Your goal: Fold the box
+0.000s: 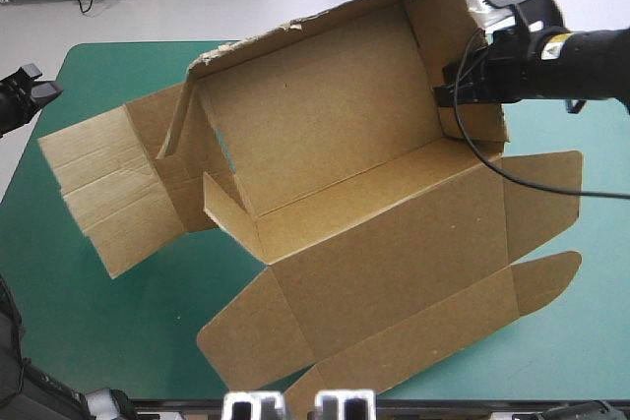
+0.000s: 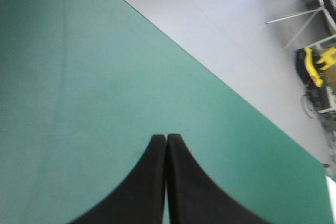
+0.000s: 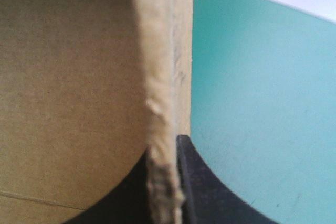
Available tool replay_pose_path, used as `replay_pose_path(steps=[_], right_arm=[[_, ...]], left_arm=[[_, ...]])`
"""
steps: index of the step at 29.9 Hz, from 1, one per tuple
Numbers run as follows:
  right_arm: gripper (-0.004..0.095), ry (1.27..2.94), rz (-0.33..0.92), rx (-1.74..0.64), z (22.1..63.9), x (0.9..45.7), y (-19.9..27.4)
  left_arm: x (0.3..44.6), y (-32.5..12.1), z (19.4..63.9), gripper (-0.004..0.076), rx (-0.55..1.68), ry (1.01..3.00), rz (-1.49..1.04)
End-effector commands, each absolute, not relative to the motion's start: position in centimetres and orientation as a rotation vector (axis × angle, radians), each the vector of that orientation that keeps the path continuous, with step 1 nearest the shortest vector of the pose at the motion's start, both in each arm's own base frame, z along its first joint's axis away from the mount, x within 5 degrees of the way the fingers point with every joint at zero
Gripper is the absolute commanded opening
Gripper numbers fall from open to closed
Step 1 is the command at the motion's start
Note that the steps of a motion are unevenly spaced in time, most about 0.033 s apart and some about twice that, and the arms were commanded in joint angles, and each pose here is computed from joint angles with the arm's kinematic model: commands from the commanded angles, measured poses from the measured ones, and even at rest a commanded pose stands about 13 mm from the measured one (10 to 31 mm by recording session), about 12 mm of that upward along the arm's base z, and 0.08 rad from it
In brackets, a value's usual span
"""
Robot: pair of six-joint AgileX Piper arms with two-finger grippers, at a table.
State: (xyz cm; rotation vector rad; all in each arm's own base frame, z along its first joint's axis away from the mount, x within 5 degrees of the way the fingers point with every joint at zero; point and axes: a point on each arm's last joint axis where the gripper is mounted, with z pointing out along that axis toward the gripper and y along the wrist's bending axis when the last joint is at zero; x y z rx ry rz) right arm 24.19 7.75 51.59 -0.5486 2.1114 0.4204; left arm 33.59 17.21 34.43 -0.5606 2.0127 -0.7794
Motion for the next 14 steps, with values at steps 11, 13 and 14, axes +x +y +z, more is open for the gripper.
replay_pose_path(steps=[11, 13, 14], right_arm=[[-0.0023, 1.711, 0.437, -0.443, 58.3, 17.8, 6.6], [-0.0023, 1.674, 0.431, -0.415, 58.4, 18.3, 6.5], [-0.0023, 1.662, 0.425, -0.406, 58.4, 18.5, 6.5]], left_arm=[[35.1, 5.9, 39.6, -0.0011, -0.055, 1.796, -1.385], [35.0, 3.8, 40.1, -0.0011, 0.016, 1.796, -1.408], [34.9, 2.8, 40.3, -0.0011, 0.048, 1.797, -1.421]])
